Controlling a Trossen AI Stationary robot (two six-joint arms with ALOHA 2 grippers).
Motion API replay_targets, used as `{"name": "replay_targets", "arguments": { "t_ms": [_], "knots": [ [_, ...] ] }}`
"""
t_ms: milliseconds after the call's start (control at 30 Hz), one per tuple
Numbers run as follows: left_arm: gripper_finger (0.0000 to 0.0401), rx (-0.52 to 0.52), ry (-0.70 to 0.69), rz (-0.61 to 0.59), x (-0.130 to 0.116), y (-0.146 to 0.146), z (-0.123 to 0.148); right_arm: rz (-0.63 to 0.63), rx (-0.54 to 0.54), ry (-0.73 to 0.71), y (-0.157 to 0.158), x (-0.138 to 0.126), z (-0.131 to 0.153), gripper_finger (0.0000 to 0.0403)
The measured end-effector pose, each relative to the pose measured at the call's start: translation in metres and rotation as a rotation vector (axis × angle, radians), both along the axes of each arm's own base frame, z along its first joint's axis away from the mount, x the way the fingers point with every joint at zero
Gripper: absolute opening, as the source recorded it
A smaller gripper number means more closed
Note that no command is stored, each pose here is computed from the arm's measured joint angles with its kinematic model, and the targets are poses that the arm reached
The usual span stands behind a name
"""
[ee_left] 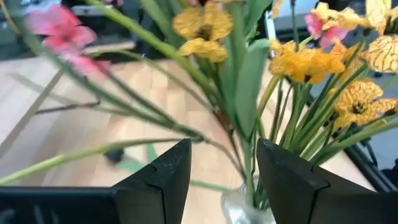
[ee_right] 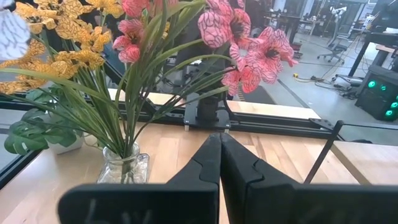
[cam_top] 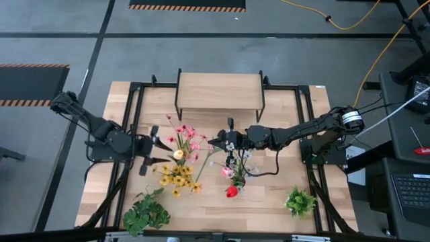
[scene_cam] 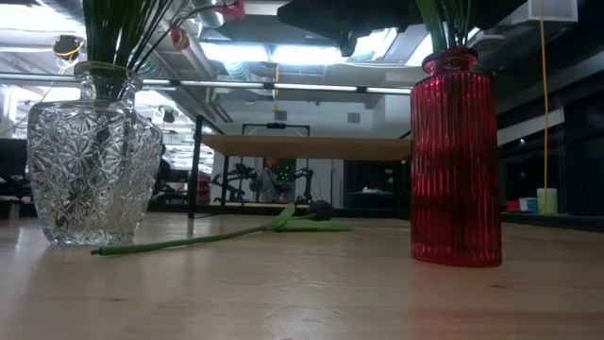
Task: Pick and place flowers into a vace then onto a shelf
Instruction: Put the black tulip into the transparent vase
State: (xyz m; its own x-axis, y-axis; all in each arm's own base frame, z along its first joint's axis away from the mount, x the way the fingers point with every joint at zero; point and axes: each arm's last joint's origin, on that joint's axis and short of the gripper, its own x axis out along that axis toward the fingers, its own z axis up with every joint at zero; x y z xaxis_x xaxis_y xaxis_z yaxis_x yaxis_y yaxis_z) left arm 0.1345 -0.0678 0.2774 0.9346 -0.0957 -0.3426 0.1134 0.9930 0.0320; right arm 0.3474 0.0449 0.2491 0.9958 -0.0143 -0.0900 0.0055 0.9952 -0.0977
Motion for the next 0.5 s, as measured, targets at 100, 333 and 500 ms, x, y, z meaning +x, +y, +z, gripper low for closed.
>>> {"name": "replay_targets", "arguments": {
  "t_ms": [100,333,500],
  "knots": [
    [0.0174,0.004,0.036,0.041,-0.007,0.005,0.014,0.000,-0.001,0.004,0.000,0.000,0.000,0.0005],
    [0.0174,0.084,-0.049,0.127,-0.012,0.012,0.047,0.000,-0.005,0.014,0.000,0.000,-0.001,0.0005],
    [0.0174,0.204,-0.104,0.263,-0.017,0.019,0.059,0.000,-0.006,0.040,0.000,0.000,-0.004,0.0005]
  ]
}}
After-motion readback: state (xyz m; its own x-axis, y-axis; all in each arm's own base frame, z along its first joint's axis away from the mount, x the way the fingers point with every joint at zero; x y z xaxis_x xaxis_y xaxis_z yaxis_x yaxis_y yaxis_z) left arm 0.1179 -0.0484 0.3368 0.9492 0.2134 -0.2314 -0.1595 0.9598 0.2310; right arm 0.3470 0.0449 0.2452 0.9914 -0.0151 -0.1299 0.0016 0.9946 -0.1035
